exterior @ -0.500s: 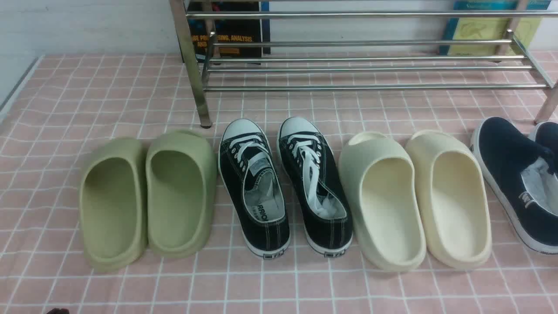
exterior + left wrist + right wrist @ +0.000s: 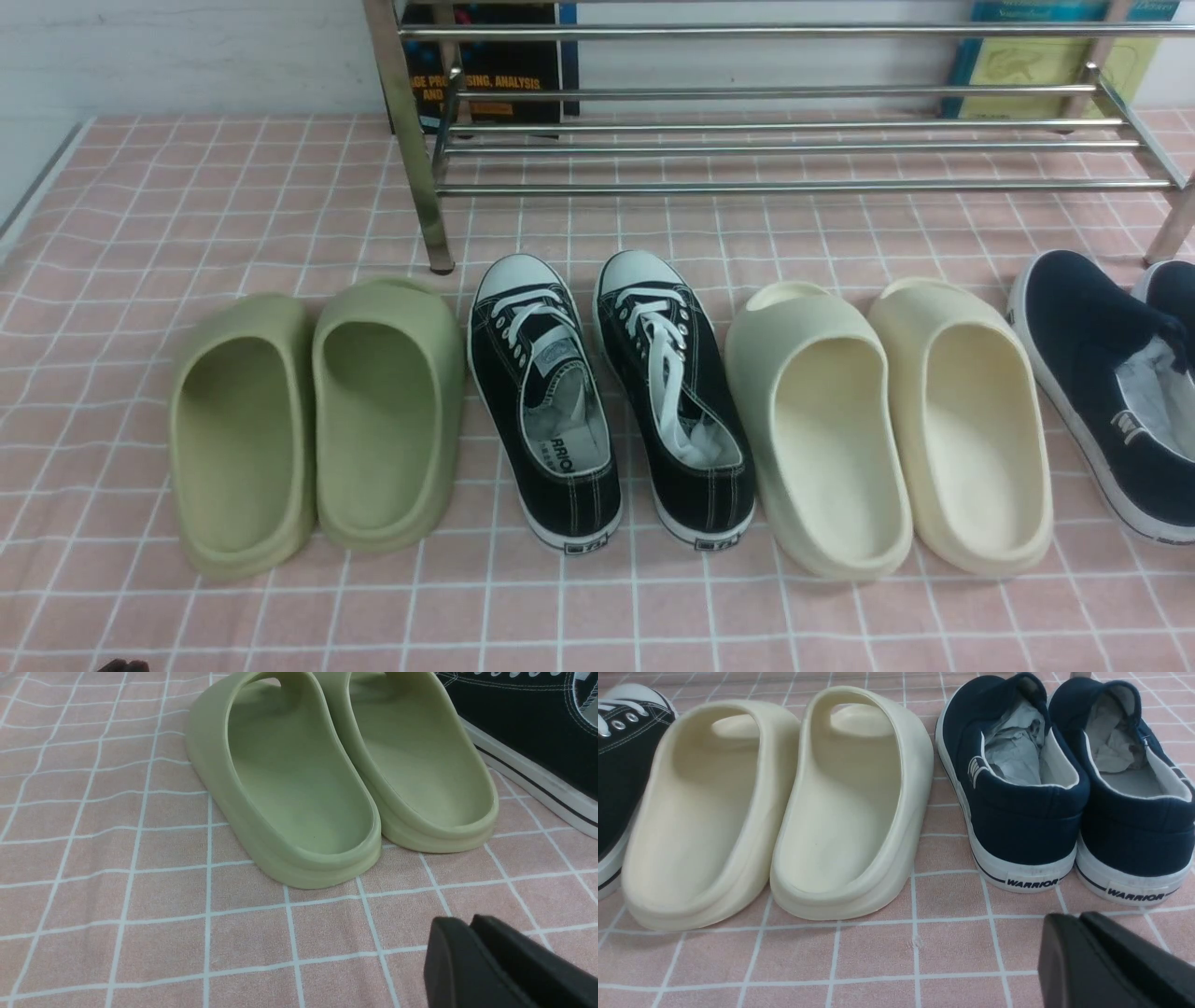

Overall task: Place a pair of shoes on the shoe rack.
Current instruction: Use the right arm to grab the shoe closest to it

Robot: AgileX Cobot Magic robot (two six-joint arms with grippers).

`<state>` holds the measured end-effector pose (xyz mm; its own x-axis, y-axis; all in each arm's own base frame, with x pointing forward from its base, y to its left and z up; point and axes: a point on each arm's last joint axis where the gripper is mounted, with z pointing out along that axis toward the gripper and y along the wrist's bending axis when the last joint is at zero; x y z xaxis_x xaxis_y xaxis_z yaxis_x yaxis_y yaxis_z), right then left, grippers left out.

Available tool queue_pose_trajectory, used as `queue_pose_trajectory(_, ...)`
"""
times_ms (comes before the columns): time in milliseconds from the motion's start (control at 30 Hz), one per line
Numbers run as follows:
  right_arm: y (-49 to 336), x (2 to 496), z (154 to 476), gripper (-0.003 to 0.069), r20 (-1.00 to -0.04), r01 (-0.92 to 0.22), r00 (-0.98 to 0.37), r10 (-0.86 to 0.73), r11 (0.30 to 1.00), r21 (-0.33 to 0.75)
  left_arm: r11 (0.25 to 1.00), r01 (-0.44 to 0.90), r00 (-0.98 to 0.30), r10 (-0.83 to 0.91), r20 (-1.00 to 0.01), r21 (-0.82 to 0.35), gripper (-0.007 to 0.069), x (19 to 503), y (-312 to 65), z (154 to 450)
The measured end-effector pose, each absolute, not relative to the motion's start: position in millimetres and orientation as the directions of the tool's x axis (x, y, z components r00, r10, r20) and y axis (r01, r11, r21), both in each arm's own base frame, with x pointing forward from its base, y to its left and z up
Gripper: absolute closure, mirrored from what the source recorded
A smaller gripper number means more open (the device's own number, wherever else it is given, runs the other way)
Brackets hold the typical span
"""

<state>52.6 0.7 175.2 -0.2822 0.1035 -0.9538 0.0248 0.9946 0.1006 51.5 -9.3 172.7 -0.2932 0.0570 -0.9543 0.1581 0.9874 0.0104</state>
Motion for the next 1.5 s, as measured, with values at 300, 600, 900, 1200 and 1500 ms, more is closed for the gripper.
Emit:
queue_pose_trajectory(300,1,53,175,0.0622,-0.954,0.025,-0.282,0.103,0.995,0.101,0.987,0.158,-0.293,0.057,-0.954,0.010,0.0543,51,-9,173)
queue_pose_trajectory(600,1,53,175,0.0622,-0.954,0.025,-0.282,0.103,0.995,0.101,0.987,0.158,-0.293,0.057,-0.954,0.010,0.0539,51,-9,173)
queue_pose_trajectory(900,0,55,182,0.0613,-0.976,0.018,-0.189,0.109,0.994,0.108,0.987,0.158,-0.293,0.057,-0.954,0.010,0.0539,51,-9,173)
queue_pose_trajectory(1200,-1,52,229,0.0599,-0.936,-0.027,0.326,0.129,0.991,0.128,0.987,0.158,-0.293,0.057,-0.954,0.011,0.0539,51,-9,173)
queue_pose_trajectory(1500,-2,36,258,0.0589,-0.740,-0.159,0.613,0.277,0.961,0.228,0.987,0.158,-0.293,0.058,-0.954,0.012,0.0539,51,-9,173)
